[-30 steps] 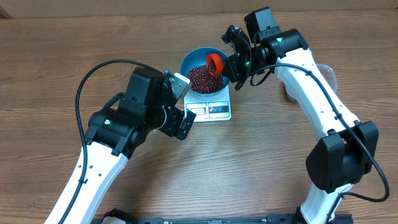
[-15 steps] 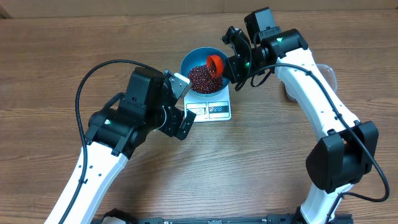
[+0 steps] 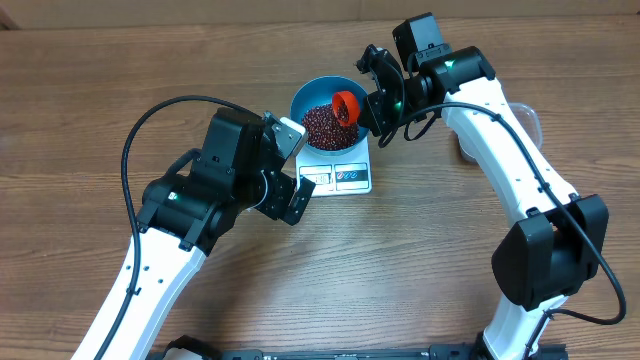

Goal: Scoop item into bowl and weigh 150g on scale

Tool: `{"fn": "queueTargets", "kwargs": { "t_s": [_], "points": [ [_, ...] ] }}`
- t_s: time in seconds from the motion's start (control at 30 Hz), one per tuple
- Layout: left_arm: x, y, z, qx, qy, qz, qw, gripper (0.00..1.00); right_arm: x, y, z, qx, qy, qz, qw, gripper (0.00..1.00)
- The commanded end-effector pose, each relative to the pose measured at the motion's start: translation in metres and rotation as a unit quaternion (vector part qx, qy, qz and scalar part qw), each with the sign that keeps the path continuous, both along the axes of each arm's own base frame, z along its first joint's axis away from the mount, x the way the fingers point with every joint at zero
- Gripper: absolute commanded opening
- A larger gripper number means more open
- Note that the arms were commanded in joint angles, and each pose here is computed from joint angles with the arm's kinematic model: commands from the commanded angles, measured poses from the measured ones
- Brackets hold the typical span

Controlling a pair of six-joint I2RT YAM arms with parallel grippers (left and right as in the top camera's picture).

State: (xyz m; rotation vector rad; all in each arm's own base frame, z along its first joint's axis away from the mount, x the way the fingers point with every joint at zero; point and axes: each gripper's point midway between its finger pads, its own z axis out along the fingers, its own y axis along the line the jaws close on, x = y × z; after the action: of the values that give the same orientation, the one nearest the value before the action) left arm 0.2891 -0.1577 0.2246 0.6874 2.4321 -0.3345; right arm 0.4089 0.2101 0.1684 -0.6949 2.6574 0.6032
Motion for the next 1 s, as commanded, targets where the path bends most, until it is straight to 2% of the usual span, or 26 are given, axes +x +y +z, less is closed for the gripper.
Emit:
{"fn": "queueTargets", "kwargs": {
  "t_s": [0.0,0.67,0.8,0.97],
  "points": [
    [-0.002,0.0,-0.001,0.0,0.001,-0.01,1.0,1.0,0.004,0.004,0.014,0.004,-0.022,0.006,1.0,0.04],
    [-0.002,0.0,-0.002,0.0,0.001,-0.01,1.0,1.0,0.003,0.004,0.014,0.006,-0.015,-0.003,1.0,0.04],
    [-0.002,0.0,-0.001,0.0,0.001,-0.01,1.0,1.0,-0.007,0.009,0.013,0.009,-0.021,0.051,0.998,0.04],
    [-0.002,0.0,-0.001,0.0,0.001,-0.01,1.0,1.0,0.007,0.006,0.016,0.016,-0.019,-0.008,1.0,0.04]
  ]
}}
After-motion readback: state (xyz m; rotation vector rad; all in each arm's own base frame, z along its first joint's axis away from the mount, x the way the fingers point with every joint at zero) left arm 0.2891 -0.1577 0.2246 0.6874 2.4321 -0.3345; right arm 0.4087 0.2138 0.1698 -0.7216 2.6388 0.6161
